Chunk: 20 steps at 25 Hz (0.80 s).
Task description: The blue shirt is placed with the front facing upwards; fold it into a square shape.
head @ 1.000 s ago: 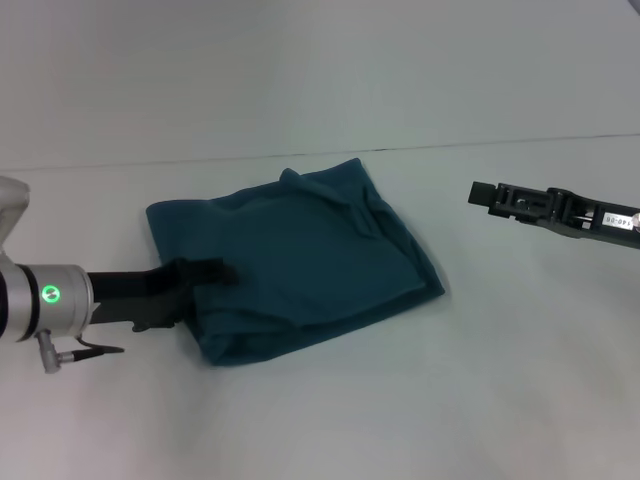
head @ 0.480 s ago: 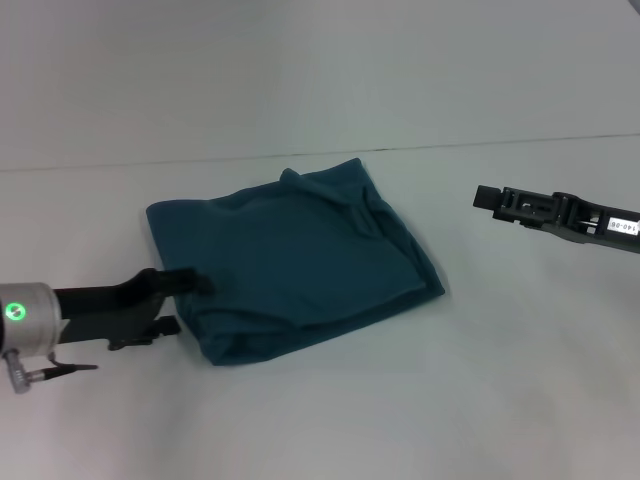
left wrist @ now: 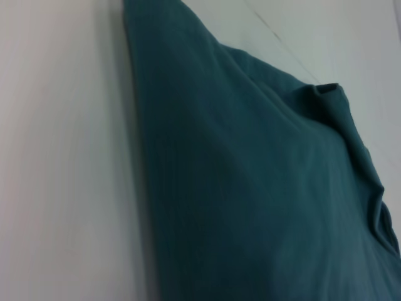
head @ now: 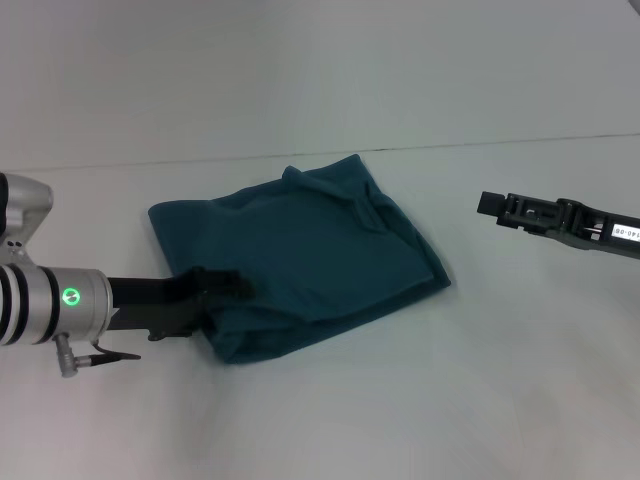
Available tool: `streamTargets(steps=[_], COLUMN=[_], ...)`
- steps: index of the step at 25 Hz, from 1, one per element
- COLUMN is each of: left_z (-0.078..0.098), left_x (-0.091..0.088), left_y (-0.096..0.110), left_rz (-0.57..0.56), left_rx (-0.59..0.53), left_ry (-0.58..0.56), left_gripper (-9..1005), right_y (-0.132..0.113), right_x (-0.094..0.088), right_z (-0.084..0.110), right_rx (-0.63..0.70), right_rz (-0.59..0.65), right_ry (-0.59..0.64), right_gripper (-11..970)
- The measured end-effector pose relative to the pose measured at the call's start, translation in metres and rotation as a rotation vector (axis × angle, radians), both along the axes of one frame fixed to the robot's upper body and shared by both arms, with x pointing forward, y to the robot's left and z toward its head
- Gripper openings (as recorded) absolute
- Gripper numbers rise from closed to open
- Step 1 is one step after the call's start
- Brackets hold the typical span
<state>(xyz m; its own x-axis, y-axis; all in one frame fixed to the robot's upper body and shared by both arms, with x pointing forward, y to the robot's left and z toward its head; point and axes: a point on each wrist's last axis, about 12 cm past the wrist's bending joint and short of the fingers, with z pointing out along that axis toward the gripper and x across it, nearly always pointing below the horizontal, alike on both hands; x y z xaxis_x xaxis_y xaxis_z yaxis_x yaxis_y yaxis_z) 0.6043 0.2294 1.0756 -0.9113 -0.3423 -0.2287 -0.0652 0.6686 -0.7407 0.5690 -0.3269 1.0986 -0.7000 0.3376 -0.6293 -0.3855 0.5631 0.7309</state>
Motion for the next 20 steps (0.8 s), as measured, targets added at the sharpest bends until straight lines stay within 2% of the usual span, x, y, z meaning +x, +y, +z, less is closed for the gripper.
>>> streamTargets(steps=[5, 11, 20], left_z=[0.002, 0.007, 0.019], left_x=[0.001, 0.005, 0.005], left_y=[0.001, -0.002, -0.002], left_rz=[-0.013, -0.039, -0.078], left_rx=[0.018, 0.038, 0.040], left_ry=[-0.010, -0.033, -0.059], left_gripper=[760, 539, 260], right_y=[0.000, -0.001, -0.007], right_x=[-0.002, -0.006, -0.010], right_z=[0.000, -0.003, -0.003], right_rx=[0.011, 0.031, 0.048], right_rz=[0.004, 0.001, -0.020], right_ry=[0.002, 0.014, 0.016], right_gripper=[749, 749, 749])
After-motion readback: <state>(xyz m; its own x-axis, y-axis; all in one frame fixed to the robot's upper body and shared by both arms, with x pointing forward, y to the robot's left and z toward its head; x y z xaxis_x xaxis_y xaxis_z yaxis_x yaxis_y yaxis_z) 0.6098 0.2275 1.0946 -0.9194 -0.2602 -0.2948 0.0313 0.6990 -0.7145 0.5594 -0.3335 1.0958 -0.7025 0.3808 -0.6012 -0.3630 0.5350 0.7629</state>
